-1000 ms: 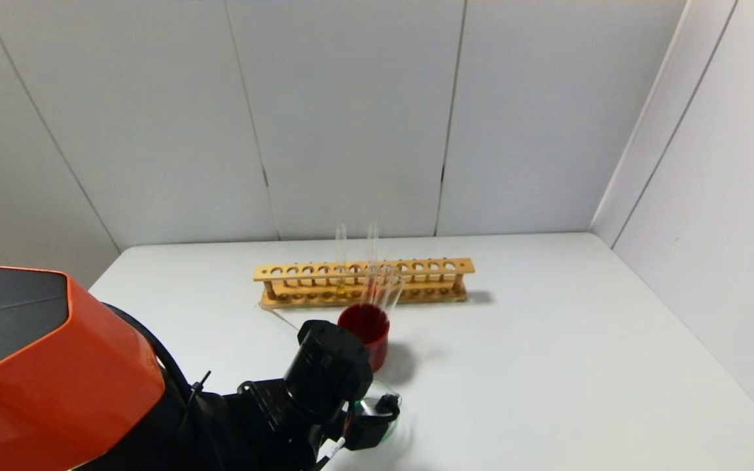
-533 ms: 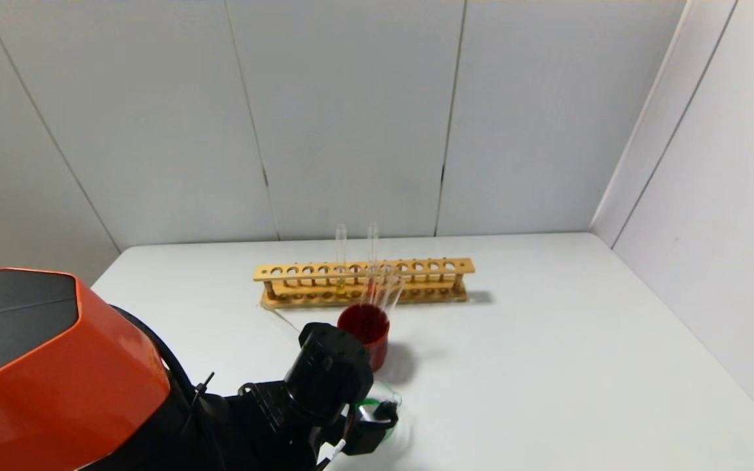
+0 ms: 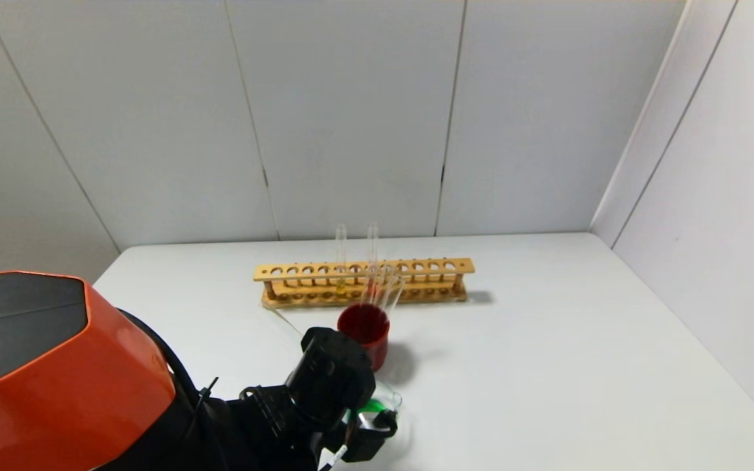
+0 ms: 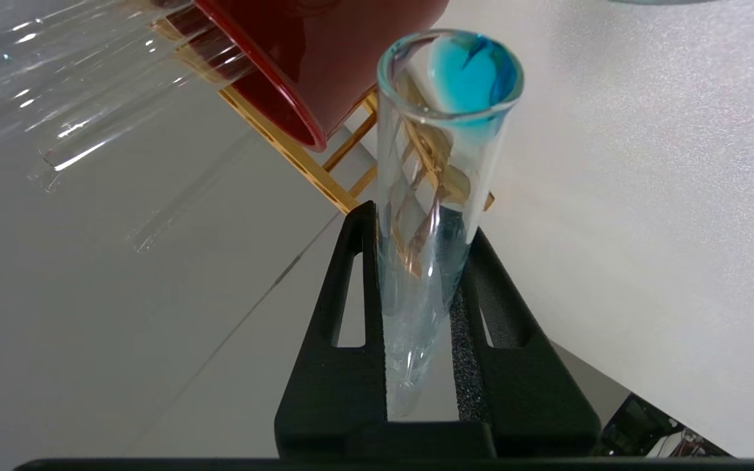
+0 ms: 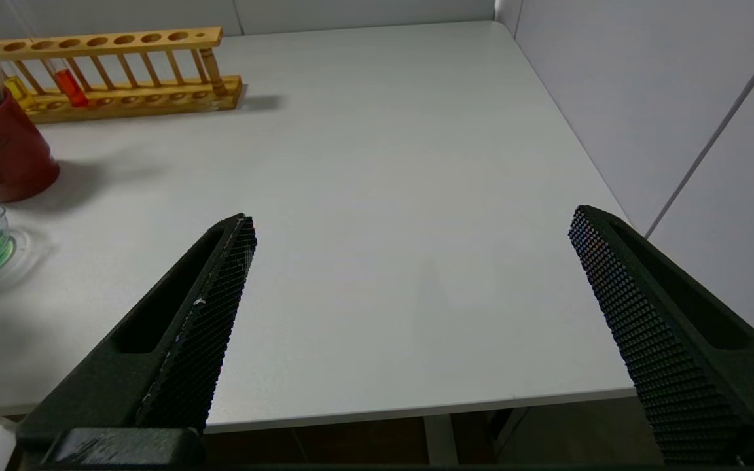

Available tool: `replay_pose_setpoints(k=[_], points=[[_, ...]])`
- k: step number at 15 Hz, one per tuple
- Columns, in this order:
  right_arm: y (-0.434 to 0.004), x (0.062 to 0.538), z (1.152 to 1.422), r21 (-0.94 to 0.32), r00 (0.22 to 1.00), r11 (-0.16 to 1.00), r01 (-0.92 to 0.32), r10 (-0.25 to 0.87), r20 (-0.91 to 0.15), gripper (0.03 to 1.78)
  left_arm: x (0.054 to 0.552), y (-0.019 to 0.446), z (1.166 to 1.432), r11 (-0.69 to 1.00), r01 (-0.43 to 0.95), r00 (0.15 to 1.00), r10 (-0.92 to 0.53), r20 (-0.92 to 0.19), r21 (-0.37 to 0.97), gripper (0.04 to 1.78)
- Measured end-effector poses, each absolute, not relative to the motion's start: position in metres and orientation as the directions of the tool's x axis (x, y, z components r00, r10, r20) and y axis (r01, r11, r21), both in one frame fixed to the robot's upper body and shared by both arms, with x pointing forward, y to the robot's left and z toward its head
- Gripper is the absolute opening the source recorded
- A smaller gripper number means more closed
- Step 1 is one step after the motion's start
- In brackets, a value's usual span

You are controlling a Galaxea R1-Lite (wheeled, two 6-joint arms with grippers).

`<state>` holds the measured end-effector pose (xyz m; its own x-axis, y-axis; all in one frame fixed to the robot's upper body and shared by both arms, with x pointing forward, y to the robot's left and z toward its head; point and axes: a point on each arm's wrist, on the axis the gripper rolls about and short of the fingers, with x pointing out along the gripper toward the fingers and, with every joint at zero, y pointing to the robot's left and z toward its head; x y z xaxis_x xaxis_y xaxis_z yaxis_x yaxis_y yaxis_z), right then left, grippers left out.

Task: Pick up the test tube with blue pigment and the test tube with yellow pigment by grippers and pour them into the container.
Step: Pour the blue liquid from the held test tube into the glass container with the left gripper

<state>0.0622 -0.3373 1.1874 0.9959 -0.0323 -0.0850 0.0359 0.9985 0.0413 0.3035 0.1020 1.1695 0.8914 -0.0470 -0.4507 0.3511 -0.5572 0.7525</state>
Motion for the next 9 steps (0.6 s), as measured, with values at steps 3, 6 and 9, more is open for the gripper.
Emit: replay_pose_setpoints(k=[3,6,9], points=[[-0.3373,0.0622,1.1874,0.041,0.996,0.999,0.036,-0.032,-0.085,1.75,0.3022,0.1013,1.1687,-0.574,0.345,0.892,-0.048,-0.45,0.743,0.33],[-0.3373,0.0622,1.1874,0.041,0.996,0.999,0.036,-0.032,-0.085,1.75,0.3002,0.1006,1.1683,-0.579,0.343,0.895,-0.036,-0.444,0.739,0.33],[-0.3373,0.0622,1.1874,0.041,0.996,0.999,0.036,-0.032,-0.085,1.75,0.2993,0.1,1.1683,-0.583,0.341,0.895,-0.038,-0.444,0.738,0.33]])
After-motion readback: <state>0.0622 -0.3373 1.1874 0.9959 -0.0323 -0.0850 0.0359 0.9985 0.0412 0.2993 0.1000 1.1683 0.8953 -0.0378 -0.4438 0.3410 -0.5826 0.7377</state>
